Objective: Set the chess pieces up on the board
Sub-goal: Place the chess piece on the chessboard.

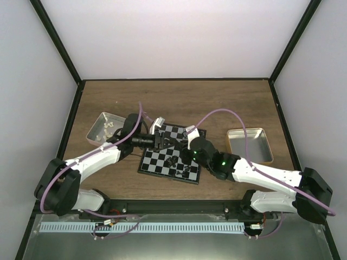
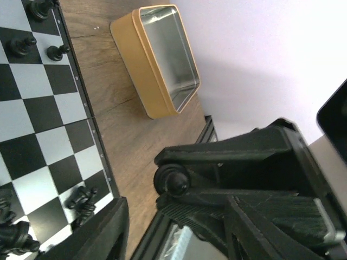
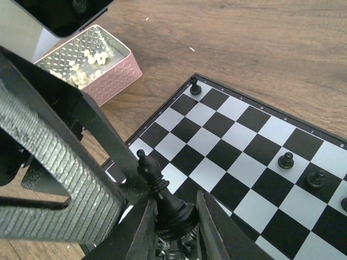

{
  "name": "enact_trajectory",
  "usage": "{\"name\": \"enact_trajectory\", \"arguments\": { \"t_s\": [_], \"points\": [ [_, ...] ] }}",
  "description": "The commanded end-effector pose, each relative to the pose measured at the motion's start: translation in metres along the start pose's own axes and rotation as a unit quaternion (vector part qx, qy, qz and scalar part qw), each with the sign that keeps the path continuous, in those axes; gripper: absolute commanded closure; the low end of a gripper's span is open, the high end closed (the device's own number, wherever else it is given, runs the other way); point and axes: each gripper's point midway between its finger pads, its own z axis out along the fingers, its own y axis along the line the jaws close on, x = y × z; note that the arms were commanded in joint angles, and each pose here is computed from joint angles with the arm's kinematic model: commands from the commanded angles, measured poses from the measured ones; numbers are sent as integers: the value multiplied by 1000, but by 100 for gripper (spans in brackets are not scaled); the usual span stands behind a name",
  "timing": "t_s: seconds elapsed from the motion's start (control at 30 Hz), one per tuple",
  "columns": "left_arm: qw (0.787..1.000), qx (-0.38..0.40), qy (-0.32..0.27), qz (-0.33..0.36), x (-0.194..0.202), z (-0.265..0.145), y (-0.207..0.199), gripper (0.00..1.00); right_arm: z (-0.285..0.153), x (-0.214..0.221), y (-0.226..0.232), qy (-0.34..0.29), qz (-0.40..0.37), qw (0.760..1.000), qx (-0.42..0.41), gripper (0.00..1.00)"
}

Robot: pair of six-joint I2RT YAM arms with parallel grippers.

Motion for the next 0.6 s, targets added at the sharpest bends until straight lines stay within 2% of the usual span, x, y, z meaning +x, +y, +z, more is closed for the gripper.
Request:
{"name": "enact_trajectory", "arguments": {
  "t_s": [0.0,0.13,0.27,0.57],
  "points": [
    [1000,26,-3,-3,-3,5,-7,53,-4,-11,7,-23,-4,1000,-19,80],
    [1000,21,-13,-9,-7,6,-3,60,-3,-7,6,-18,-6,1000,-19,80],
    [1000,12,-24,-15,-11,7,1,75,-4,-6,7,-17,-7,1000,-21,81],
    [999,-7,-26,-22,-10,9,12,95,-3,-5,7,-14,-11,1000,-23,81]
  ]
}}
